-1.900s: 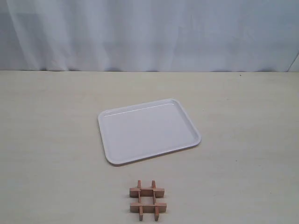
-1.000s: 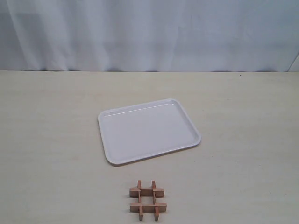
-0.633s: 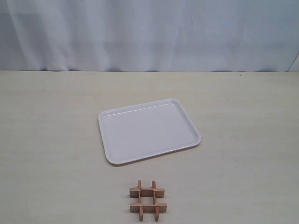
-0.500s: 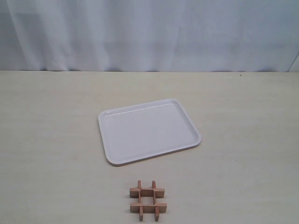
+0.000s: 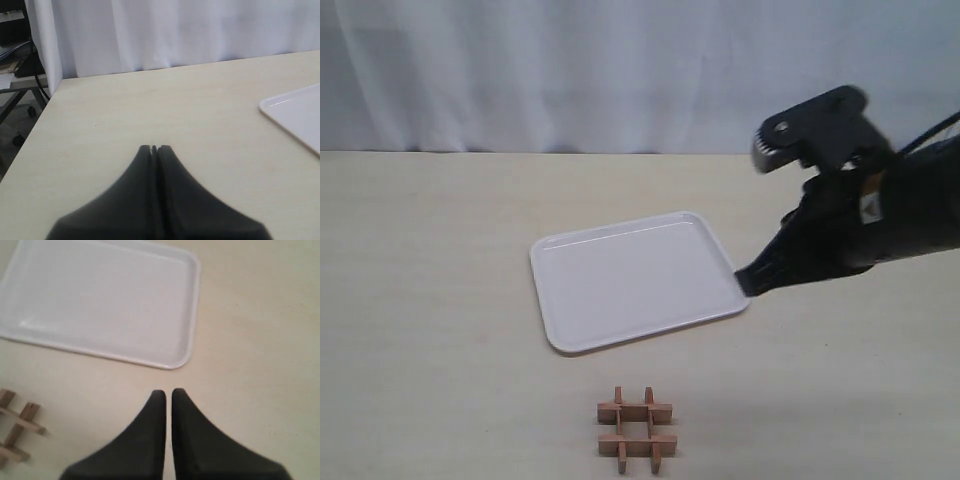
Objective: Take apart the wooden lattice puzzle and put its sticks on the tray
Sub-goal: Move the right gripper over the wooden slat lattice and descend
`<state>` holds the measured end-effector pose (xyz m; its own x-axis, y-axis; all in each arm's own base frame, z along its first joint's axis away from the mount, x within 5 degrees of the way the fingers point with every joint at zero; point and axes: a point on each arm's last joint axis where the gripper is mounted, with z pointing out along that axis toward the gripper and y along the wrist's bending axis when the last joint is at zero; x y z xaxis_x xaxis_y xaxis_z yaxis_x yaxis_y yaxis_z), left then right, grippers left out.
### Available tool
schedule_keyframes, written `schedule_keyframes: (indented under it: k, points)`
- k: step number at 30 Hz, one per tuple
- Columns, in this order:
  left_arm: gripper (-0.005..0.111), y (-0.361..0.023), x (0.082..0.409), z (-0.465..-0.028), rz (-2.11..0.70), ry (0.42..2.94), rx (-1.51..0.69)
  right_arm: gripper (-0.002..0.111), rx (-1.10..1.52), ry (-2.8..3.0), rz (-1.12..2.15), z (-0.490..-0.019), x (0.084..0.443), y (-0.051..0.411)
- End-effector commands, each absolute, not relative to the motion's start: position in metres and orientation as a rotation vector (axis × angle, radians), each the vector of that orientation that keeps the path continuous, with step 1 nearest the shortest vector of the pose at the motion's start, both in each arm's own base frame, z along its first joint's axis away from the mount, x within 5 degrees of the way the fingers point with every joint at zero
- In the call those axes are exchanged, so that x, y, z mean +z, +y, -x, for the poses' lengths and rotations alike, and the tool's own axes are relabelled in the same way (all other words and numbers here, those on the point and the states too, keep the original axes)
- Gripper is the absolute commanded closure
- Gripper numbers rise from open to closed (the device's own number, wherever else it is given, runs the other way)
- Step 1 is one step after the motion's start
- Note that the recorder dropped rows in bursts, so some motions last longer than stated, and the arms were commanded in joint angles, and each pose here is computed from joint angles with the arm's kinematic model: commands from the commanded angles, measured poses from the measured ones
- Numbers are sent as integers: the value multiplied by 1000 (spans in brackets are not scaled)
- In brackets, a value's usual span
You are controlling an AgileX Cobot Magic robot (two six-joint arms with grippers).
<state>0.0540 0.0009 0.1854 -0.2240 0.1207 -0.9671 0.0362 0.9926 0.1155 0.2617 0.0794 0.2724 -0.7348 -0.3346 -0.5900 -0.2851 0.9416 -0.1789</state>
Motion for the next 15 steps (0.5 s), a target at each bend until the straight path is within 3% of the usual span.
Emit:
schedule_keyframes:
  k: [1, 15]
  points:
    - [107, 0, 186, -54, -114, 1785, 65, 104, -117, 2526, 685, -273, 250, 100]
    - [107, 0, 186, -54, -114, 1785, 65, 104, 104, 2410, 1628, -312, 237, 143]
